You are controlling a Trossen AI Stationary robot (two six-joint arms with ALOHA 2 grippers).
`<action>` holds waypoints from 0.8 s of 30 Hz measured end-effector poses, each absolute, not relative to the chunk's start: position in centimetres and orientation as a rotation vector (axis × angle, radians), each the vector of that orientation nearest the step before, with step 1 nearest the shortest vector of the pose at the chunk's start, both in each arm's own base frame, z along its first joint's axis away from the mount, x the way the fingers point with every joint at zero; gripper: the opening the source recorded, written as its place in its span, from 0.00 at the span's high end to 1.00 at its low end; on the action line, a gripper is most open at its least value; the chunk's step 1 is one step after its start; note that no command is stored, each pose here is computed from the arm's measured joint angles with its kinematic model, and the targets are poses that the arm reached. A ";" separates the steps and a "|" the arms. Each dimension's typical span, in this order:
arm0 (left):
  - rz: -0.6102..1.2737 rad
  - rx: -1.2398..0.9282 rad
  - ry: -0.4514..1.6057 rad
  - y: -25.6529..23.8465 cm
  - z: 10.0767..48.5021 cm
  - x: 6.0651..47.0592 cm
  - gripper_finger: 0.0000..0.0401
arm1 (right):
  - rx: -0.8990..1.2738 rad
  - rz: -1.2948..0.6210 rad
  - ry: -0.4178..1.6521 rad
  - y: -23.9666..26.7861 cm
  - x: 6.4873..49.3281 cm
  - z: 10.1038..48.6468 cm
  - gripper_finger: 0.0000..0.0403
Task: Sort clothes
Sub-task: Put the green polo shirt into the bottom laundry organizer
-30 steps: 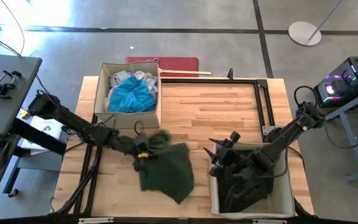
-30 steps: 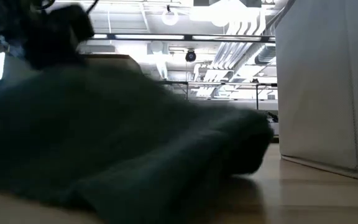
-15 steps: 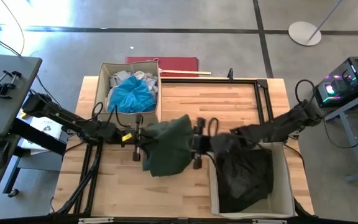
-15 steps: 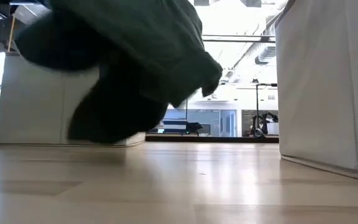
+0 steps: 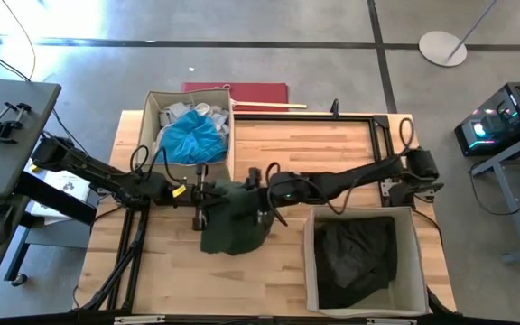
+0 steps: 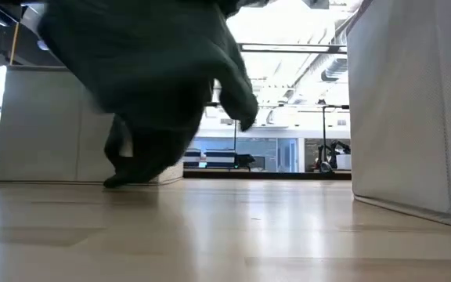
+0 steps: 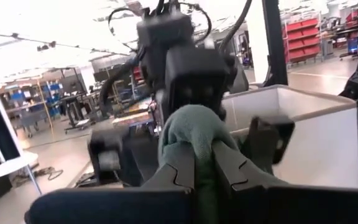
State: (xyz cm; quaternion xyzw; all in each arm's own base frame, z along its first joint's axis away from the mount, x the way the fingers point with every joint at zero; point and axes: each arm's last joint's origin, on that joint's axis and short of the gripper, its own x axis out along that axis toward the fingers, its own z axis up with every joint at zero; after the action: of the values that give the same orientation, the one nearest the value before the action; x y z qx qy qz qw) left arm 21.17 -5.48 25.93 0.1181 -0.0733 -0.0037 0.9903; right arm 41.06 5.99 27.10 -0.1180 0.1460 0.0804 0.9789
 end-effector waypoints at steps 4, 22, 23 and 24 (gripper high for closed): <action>-0.013 0.240 -0.156 -5.5 26.0 21.1 1.00 | -0.212 0.202 0.251 6.2 42.4 25.5 0.36; -0.012 0.139 -0.005 -4.5 26.6 18.0 0.57 | -0.393 -0.321 0.209 9.5 36.5 33.0 0.91; -0.013 0.130 0.020 -4.5 26.5 17.8 0.56 | -0.422 -0.358 0.192 10.2 35.5 34.1 0.91; -0.015 0.119 0.048 -4.4 26.3 17.5 0.54 | -0.451 -0.386 0.177 10.9 34.4 35.1 0.91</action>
State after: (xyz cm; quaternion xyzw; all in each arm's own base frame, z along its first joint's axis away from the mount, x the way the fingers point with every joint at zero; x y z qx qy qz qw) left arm 17.51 -4.38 26.30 0.0595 0.0242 -0.0074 0.9979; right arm 34.39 10.91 35.11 -0.2217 0.0869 -0.1898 0.9525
